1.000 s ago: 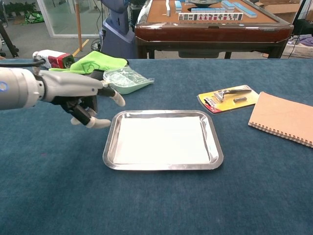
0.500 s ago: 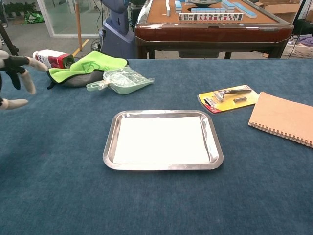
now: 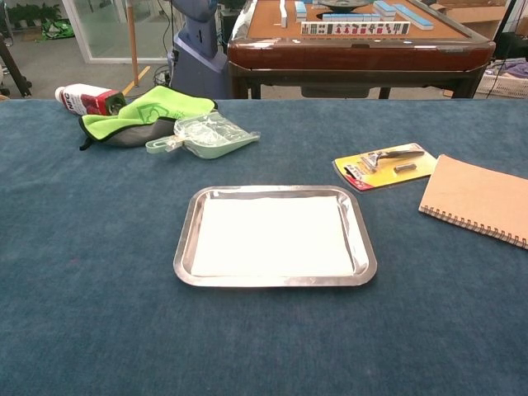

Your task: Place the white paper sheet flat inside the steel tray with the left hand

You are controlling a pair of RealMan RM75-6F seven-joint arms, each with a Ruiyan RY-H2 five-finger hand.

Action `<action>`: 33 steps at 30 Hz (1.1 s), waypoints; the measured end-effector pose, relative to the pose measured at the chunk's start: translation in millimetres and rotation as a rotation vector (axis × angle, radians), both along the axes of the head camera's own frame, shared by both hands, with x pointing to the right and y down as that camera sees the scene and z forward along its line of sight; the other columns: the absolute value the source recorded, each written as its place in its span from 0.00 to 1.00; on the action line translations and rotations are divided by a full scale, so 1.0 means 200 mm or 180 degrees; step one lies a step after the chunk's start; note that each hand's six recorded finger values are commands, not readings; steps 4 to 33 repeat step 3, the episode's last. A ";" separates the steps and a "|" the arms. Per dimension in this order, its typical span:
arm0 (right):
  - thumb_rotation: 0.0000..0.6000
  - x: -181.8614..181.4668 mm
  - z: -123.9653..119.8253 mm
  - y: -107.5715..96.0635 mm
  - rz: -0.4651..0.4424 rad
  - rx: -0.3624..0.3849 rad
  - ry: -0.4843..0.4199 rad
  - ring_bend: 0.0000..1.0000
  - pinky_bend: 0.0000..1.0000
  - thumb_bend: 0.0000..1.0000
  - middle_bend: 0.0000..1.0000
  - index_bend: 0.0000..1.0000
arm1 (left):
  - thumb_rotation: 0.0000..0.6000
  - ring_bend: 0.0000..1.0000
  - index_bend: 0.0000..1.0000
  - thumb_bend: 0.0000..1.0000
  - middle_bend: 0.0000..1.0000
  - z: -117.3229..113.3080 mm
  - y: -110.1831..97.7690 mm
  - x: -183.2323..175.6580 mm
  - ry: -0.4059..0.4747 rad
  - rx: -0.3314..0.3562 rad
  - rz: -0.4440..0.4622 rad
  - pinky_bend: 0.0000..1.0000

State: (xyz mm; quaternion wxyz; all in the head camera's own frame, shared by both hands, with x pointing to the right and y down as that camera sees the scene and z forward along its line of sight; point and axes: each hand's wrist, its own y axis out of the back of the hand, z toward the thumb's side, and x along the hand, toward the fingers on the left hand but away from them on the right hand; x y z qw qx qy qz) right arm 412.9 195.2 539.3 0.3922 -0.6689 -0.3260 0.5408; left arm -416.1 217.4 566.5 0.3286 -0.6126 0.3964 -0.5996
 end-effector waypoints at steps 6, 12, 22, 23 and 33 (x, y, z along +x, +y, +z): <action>1.00 -0.02 0.01 -0.01 -0.0040 0.0010 -0.0014 0.12 0.17 0.16 0.24 0.17 | 0.87 0.23 0.12 0.29 0.26 -0.03 0.05 -0.02 -0.0010 0.0050 -0.0029 0.26; 1.00 -0.02 0.01 -0.01 -0.0040 0.0010 -0.0014 0.12 0.17 0.16 0.24 0.17 | 0.87 0.23 0.12 0.29 0.26 -0.03 0.05 -0.02 -0.0010 0.0050 -0.0029 0.26; 1.00 -0.02 0.01 -0.01 -0.0040 0.0010 -0.0014 0.12 0.17 0.16 0.24 0.17 | 0.87 0.23 0.12 0.29 0.26 -0.03 0.05 -0.02 -0.0010 0.0050 -0.0029 0.26; 1.00 -0.02 0.01 -0.01 -0.0040 0.0010 -0.0014 0.12 0.17 0.16 0.24 0.17 | 0.87 0.23 0.12 0.29 0.26 -0.03 0.05 -0.02 -0.0010 0.0050 -0.0029 0.26; 1.00 -0.02 0.01 -0.01 -0.0040 0.0010 -0.0014 0.12 0.17 0.16 0.24 0.17 | 0.87 0.23 0.12 0.29 0.26 -0.03 0.05 -0.02 -0.0010 0.0050 -0.0029 0.26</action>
